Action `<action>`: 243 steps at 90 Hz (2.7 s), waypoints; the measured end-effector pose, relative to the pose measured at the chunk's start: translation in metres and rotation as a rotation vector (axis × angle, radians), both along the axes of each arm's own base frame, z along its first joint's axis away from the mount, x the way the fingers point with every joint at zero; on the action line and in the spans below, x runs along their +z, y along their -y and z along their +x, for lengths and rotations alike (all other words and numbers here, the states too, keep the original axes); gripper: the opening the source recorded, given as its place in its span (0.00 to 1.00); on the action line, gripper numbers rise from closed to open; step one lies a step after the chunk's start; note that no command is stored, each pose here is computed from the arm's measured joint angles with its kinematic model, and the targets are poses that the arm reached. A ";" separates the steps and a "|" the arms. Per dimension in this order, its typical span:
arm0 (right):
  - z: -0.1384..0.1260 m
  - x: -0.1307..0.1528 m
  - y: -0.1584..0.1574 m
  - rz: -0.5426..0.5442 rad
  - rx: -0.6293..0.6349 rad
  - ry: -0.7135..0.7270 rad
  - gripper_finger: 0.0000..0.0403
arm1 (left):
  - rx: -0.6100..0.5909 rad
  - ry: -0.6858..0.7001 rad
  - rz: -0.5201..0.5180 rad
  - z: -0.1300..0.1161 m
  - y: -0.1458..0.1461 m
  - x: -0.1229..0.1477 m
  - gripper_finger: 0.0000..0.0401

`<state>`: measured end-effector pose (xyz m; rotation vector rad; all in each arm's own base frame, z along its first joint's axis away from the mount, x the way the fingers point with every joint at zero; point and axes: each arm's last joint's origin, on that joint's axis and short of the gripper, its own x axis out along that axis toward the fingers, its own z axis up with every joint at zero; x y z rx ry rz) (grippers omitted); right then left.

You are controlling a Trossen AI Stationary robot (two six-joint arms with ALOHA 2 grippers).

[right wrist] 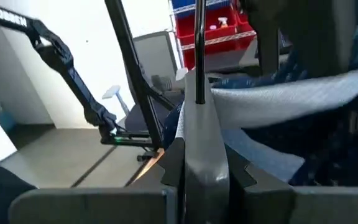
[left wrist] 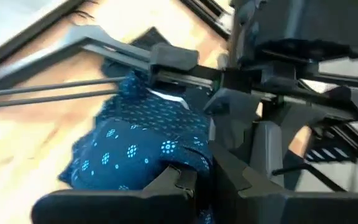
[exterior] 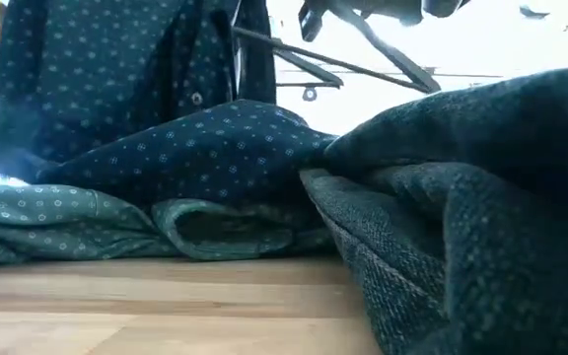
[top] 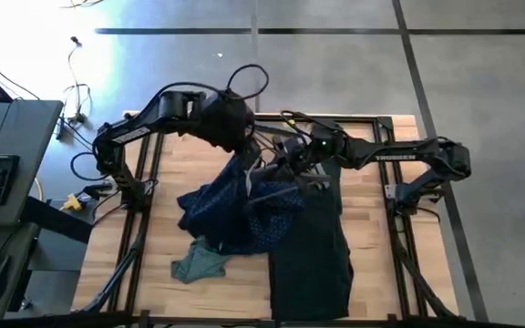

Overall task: Hang clothes
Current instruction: Insert the hanger into the blue polo shirt

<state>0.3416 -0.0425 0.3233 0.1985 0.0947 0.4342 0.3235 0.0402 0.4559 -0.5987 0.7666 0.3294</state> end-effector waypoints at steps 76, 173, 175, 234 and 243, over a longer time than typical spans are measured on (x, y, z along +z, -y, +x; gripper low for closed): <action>-0.037 -0.022 0.013 0.084 -0.401 0.119 0.07 | -0.033 0.106 -0.148 -0.009 0.009 0.024 0.18; -0.042 -0.031 0.017 0.132 -0.434 0.142 0.07 | -0.110 -0.275 0.083 -0.006 0.029 -0.014 0.39; -0.042 -0.032 0.017 0.132 -0.434 0.140 0.07 | -0.103 -0.277 0.101 -0.006 0.029 -0.014 0.39; -0.042 -0.035 0.018 0.131 -0.441 0.108 0.07 | -0.249 -0.315 0.458 -0.036 0.006 0.003 0.42; -0.042 -0.035 0.018 0.129 -0.443 0.109 0.07 | -0.292 -0.309 0.310 -0.035 -0.006 -0.007 0.48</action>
